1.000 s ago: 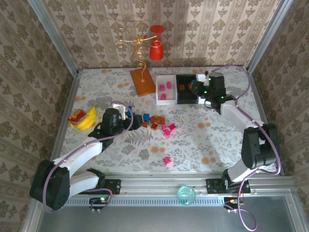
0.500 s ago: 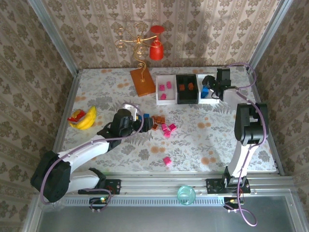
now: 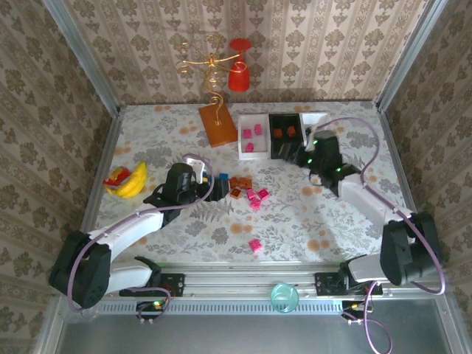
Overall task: Sort the legos into containers by color
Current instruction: Pick up the lego from the bottom-center of the table.
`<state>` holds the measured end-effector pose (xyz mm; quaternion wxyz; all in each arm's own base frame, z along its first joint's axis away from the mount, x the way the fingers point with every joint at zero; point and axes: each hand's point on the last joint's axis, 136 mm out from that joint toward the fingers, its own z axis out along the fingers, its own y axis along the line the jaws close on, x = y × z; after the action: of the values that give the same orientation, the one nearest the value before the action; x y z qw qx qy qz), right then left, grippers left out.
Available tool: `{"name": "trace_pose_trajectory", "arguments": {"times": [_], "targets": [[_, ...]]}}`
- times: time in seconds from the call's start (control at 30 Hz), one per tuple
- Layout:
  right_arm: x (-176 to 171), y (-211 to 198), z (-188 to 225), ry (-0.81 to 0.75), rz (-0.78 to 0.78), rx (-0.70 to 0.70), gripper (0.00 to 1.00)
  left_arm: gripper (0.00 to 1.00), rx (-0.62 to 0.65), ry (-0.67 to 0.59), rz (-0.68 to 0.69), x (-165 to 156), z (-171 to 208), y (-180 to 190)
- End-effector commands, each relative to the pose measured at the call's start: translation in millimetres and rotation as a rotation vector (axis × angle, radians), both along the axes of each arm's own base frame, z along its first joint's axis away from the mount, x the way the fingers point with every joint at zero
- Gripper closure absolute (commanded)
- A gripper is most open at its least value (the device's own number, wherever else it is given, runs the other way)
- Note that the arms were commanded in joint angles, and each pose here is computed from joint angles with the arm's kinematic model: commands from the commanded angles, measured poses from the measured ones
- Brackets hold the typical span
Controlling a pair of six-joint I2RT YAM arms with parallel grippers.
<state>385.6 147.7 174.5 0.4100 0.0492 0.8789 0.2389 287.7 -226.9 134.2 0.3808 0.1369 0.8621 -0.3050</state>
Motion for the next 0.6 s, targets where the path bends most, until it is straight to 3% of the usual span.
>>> {"name": "trace_pose_trajectory", "arguments": {"times": [0.0, 0.37, 0.57], "targets": [[-48.7, 23.2, -42.5, 0.116, 0.129, -0.191, 0.26, 0.09, 0.022, 0.014, -0.122, -16.9, -13.0, -5.1], [-133.5, 74.3, -103.9, 0.270, 0.396, -0.473, 0.22, 0.09, 0.022, -0.022, -0.074, -21.9, -12.6, 7.2], [-192.1, 91.6, -122.3, 0.357, 0.493, -0.488, 0.14, 0.08, 0.076, 0.001, 0.064, -13.5, -22.2, 36.4]]}}
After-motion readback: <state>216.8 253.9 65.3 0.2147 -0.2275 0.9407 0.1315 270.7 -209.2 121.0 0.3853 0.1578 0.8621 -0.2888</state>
